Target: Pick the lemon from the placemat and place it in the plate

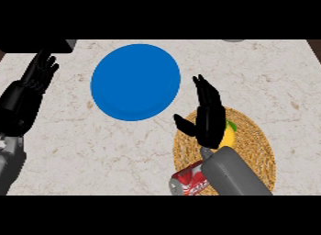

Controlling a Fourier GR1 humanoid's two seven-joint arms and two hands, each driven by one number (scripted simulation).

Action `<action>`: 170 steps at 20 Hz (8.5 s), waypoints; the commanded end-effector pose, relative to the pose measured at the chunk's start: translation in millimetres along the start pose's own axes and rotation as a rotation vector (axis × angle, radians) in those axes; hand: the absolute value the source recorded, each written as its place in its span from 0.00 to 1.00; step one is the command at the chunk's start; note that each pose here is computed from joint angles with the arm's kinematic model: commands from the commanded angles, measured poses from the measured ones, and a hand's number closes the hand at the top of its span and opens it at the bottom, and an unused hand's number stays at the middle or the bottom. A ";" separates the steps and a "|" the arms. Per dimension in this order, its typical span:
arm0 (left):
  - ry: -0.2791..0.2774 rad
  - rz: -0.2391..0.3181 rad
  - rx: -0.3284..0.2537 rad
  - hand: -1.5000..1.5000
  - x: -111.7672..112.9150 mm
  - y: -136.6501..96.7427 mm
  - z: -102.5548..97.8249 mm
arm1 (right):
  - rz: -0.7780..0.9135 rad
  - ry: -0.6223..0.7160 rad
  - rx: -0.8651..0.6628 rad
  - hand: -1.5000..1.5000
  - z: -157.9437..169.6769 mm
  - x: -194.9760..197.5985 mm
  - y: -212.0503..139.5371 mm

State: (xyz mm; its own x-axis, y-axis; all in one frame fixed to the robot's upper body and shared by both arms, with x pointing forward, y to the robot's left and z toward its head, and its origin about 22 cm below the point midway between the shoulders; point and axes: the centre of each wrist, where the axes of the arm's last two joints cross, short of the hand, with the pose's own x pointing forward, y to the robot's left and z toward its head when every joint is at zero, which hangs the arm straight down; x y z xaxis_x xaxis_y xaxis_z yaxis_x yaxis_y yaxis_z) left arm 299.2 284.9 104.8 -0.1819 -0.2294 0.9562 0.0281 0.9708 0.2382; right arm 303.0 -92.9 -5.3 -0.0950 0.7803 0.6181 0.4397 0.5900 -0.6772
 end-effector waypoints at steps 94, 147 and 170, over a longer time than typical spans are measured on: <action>-0.004 0.010 -0.030 0.50 4.7 -12.4 -11.2 | 0.168 0.137 0.151 1.00 11.3 157.8 -134.4; -0.027 0.012 -0.052 0.50 -3.3 -15.4 -24.2 | -0.463 0.366 -0.091 0.00 -149.8 127.2 -8.0; -0.014 -0.017 0.019 0.50 -5.9 0.2 1.2 | -0.477 0.269 -0.043 0.00 -51.6 -13.2 -102.3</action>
State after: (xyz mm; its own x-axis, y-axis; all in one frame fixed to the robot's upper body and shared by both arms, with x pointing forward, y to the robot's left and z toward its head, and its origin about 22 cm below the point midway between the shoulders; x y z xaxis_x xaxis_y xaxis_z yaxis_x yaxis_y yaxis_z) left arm 299.7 283.4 103.2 -0.1848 -0.2276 0.9561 0.0184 0.9718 0.2349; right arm 328.1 -154.0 75.5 -0.0551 0.3221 0.9451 0.4432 0.8561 -0.2659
